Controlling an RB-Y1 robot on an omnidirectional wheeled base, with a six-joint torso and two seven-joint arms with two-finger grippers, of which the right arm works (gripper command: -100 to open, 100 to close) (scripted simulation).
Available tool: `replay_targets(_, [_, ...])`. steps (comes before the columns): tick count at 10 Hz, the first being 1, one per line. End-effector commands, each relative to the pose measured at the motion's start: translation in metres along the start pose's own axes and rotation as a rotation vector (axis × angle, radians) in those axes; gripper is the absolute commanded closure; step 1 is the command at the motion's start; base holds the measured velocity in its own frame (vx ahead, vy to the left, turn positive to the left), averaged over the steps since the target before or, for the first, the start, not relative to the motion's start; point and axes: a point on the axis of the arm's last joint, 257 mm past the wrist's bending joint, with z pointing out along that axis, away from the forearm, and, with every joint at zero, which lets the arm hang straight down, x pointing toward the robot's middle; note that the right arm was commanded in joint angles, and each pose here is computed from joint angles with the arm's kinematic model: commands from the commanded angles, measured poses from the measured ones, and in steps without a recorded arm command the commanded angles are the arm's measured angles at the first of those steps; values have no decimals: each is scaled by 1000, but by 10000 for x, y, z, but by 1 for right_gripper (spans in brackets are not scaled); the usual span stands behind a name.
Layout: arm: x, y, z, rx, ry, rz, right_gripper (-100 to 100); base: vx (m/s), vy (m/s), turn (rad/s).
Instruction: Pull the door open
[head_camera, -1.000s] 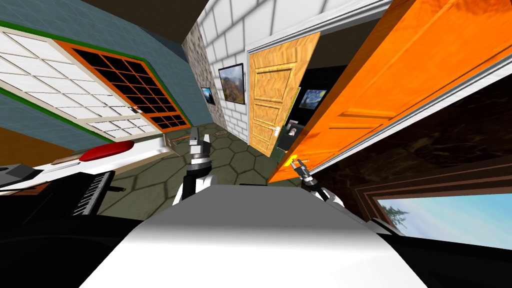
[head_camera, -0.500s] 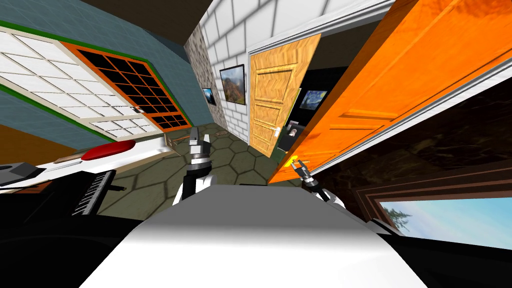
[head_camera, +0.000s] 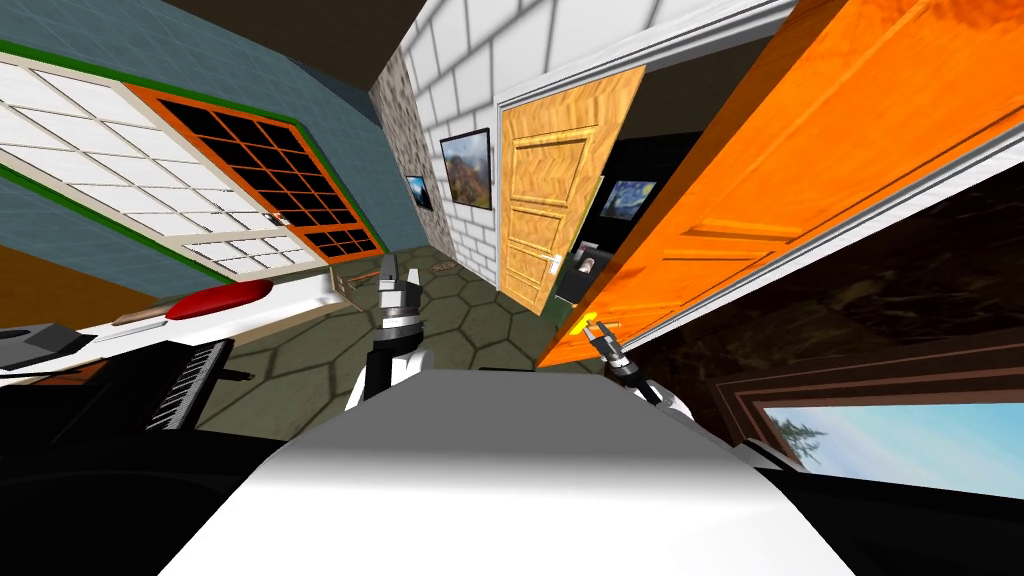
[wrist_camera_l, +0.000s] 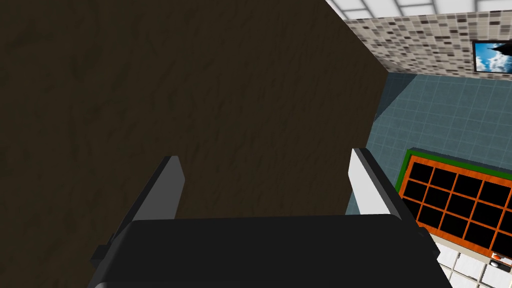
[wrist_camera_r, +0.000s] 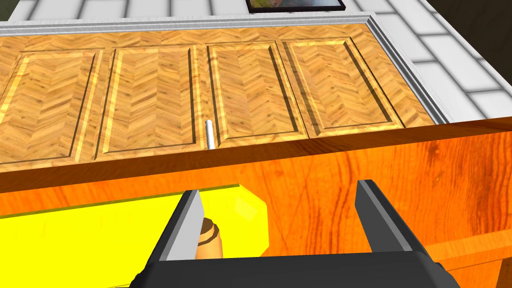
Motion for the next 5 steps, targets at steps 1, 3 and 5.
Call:
replay_targets(1, [-135, -47, -166, 37, -32, -20, -100, 43, -6, 14])
replay_targets(3, [-134, -28, -275, 33, -33, -25, -100, 24, 12, 17])
replay_targets(5, [-134, -28, -275, 33, -33, -25, -100, 28, 3, 5])
